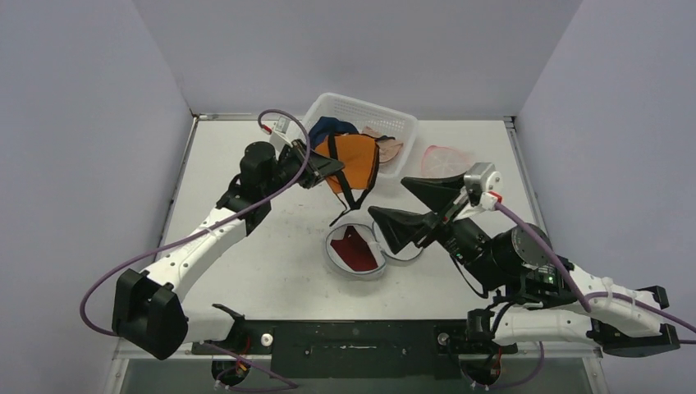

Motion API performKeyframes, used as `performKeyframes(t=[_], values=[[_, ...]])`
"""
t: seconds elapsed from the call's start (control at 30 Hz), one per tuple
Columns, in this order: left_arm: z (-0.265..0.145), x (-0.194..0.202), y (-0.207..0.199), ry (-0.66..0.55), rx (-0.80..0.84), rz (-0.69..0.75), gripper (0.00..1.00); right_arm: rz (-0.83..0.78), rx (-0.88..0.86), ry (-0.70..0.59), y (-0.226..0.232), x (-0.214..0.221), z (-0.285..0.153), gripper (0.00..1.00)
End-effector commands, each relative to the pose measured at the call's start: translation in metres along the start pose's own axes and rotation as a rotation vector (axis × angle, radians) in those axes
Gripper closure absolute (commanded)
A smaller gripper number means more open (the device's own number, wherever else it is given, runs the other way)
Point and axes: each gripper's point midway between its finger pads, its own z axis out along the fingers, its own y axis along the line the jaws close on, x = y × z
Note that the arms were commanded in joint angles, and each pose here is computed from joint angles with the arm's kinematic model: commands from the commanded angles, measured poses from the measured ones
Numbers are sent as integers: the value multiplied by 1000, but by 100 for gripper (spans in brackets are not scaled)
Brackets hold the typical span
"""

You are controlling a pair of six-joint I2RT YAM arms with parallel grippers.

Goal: Unzip the laundry bag and remove the bra
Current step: Pick up the bra from the laundry bag, then place the bra in the bin.

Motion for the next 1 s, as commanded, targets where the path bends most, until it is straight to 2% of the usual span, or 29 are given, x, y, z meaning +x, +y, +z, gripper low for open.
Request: performKeyframes(t=[0.0,0.13,0.4,0.53,0.7,0.77,0.97], values=[[-10,-68,-36,-245,79,153,100,219,256,-16,-40,33,-13,10],[2,-115,-28,-354,-9,206,100,262,409,20,-67,82,-29,10],[56,-174,-14,-466,-3,253,100,216,401,119,-71,159,-42,9],[88,-199,-13,-520,83,308,100,216,378,161,-68,187,-47,9],[134,-219,1,-503,148,308,100,216,357,211,-67,218,-55,8],[155,-224,23,-478,104,285,100,207,370,230,-69,224,-57,8],[180,-237,68,-477,-14,255,100,204,392,245,-75,231,-66,8]])
